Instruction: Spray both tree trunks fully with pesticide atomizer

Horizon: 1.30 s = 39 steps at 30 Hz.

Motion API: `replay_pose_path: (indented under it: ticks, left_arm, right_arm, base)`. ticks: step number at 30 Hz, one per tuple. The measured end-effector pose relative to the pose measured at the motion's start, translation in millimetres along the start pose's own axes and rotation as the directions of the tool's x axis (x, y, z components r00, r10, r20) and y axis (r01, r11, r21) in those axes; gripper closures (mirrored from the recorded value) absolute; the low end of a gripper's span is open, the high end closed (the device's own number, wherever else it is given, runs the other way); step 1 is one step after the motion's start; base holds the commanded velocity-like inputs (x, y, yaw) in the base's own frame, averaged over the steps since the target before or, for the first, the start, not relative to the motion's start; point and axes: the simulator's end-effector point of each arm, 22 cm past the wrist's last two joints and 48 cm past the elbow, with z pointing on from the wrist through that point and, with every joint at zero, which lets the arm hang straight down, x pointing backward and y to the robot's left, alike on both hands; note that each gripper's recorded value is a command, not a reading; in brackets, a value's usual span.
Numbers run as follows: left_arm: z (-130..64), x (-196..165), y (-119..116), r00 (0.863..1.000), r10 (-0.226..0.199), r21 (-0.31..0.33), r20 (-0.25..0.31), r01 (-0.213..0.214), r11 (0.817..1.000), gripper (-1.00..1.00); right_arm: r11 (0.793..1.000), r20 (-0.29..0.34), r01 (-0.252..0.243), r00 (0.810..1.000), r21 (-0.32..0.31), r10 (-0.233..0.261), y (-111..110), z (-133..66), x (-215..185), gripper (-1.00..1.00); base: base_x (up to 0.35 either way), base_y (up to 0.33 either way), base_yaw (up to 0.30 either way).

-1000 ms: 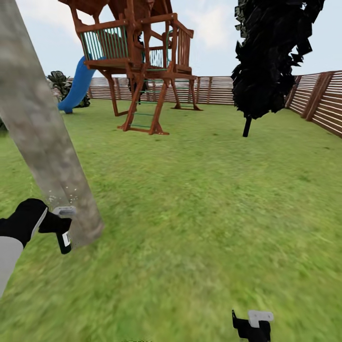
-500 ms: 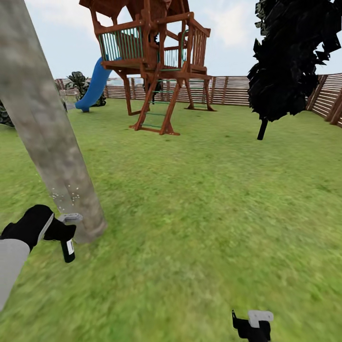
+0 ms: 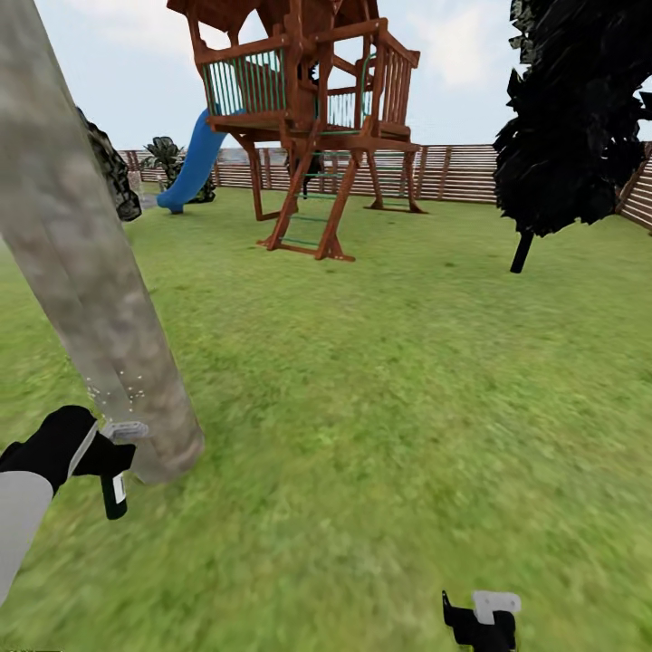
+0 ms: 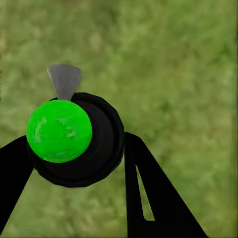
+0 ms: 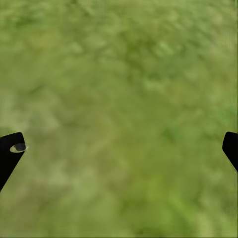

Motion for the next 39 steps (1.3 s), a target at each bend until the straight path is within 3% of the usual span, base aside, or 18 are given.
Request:
replay_pose_path:
  ticks: [7, 17, 39]
  left_arm:
    - [-0.3, -1, -4, 1.000, -0.006, 0.015, 0.003, 0.006, 1.000, 1.00]
    - [-0.8, -4, -13, 1.000, -0.028, 0.054, 0.012, 0.028, 0.998, 1.00]
    - [-0.4, -3, -10, 1.000, -0.026, 0.042, 0.010, 0.025, 0.999, 1.00]
  right_arm:
    - [1.000, 0.000, 0.000, 1.000, 0.000, 0.000, 0, 0.2, 0, -1.00]
    - [1.000, 0.000, 0.000, 1.000, -0.001, 0.000, 0, 0.0, 0, -1.00]
    - [1.000, 0.000, 0.000, 1.000, -0.001, 0.000, 0, 0.1, 0, -1.00]
  base:
    - [0.024, -0.271, 0.265]
    - [0.091, -0.277, 0.021]
    - [0.116, -0.273, 0.139]
